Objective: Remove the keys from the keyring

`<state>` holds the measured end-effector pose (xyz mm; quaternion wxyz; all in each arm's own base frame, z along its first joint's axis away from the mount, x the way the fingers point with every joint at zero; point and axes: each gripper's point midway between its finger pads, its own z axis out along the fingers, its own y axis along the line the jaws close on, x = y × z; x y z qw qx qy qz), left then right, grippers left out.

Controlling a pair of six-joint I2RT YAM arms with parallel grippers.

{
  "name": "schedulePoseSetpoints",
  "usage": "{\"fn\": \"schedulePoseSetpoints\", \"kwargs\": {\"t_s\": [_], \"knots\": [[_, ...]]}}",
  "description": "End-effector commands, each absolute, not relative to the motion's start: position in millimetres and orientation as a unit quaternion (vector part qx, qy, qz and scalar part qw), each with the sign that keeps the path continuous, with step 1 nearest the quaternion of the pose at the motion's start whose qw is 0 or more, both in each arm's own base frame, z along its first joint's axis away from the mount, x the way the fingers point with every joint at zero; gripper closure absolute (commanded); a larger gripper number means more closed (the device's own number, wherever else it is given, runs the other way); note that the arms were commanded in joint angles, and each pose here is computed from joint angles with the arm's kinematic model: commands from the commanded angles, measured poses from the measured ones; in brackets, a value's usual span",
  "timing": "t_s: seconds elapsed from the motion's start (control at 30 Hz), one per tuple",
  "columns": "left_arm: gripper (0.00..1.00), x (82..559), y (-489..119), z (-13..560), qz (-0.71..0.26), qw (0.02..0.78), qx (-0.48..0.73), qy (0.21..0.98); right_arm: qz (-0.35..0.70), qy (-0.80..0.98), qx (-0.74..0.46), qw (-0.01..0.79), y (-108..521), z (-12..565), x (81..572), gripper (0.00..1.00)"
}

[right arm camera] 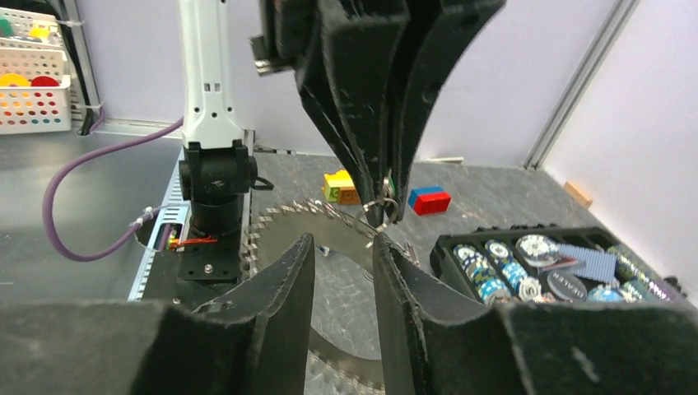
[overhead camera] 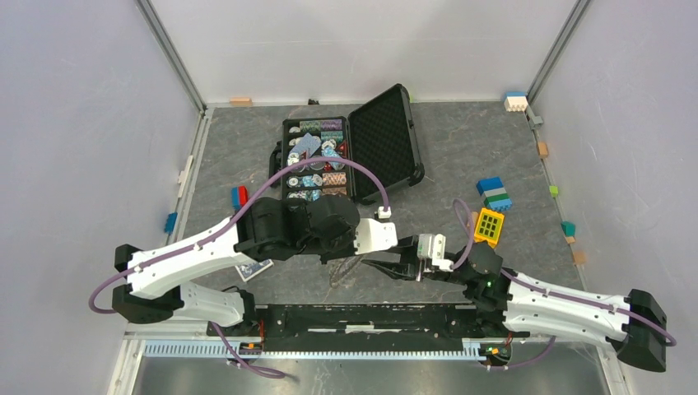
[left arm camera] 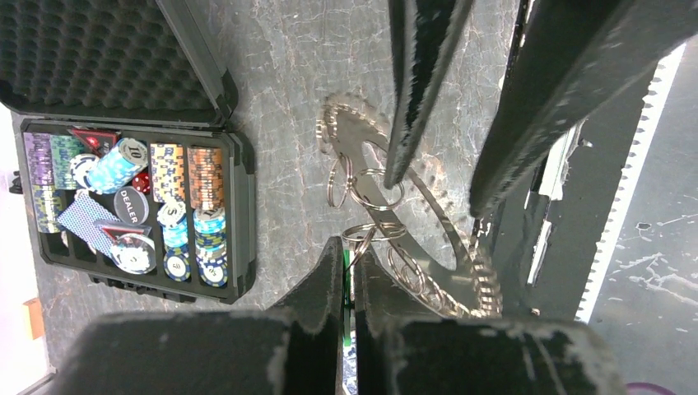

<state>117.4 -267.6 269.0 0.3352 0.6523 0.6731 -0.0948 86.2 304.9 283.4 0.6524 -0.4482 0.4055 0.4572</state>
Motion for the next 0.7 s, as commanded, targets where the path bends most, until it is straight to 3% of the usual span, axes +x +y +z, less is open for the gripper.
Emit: {"fn": "schedulePoseSetpoints", "kwargs": {"t_s": [0.0,0.67], "knots": [[0.98,117.1,-278.6,289.8,-0.128,0.362,0.629,0.676,0.46,0.435,-0.409,0.657,308.7,294.0,98.7,0.63],[0.98,118.6,-278.1,283.5,-0.119,0.354,0.627,0.684,0.494,0.436,-0.39,0.643,316.9,300.8,93.2,0.63]]}}
